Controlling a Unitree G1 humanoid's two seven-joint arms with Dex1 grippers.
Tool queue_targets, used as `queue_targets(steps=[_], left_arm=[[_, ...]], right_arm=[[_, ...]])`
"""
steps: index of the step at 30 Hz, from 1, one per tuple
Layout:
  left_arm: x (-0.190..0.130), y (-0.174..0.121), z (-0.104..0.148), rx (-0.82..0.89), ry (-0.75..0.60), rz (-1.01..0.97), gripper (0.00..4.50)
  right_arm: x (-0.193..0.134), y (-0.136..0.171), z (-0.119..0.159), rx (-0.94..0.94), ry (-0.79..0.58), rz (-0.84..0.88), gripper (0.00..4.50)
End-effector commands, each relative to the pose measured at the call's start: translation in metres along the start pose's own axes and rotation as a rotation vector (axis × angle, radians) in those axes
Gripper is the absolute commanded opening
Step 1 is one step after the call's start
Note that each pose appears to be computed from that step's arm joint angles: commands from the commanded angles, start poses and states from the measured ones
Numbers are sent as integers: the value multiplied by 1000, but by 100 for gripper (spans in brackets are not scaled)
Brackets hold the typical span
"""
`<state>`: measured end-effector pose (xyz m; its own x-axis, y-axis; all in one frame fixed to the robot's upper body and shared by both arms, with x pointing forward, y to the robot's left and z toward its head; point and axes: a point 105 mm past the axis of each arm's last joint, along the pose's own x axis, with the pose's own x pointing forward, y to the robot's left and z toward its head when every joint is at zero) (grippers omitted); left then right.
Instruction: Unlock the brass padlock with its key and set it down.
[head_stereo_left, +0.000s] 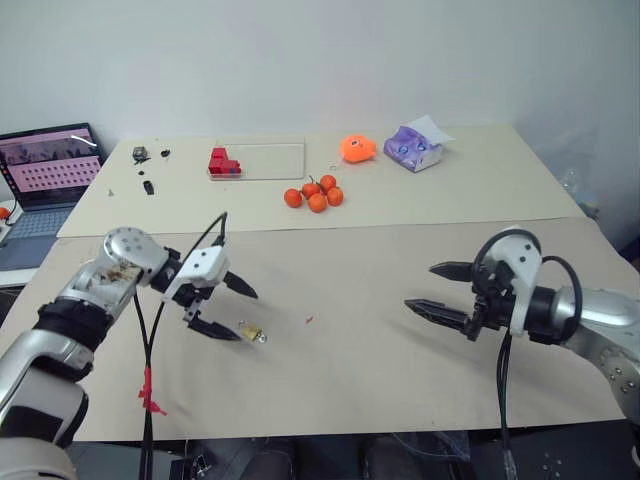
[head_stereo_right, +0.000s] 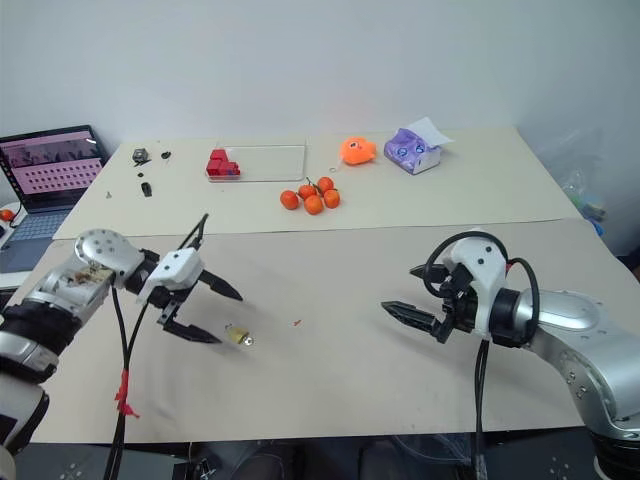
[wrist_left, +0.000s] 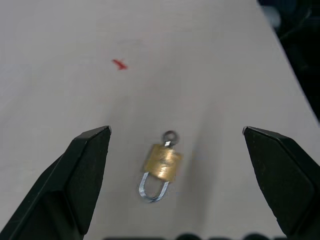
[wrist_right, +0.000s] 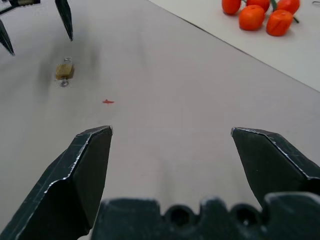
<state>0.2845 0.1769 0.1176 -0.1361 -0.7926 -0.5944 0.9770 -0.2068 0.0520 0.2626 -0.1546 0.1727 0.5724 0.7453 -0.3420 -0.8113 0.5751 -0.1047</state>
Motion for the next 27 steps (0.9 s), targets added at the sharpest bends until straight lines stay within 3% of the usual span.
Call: queue_targets(steps=[1, 6, 18, 27], left_arm=[[1, -17, 3, 57, -14, 18, 449], [7, -22, -7, 67, -1, 61, 449], [3, 24, -22, 165, 64, 119, 449], [15, 27, -37, 138, 105, 63, 449]], right_arm=[[7, -2, 13, -45, -44, 14, 450], [9, -7, 14, -60, -41, 15, 450], [3, -7, 7, -67, -20, -24, 450], [-5, -5, 7, -71, -9, -65, 450]])
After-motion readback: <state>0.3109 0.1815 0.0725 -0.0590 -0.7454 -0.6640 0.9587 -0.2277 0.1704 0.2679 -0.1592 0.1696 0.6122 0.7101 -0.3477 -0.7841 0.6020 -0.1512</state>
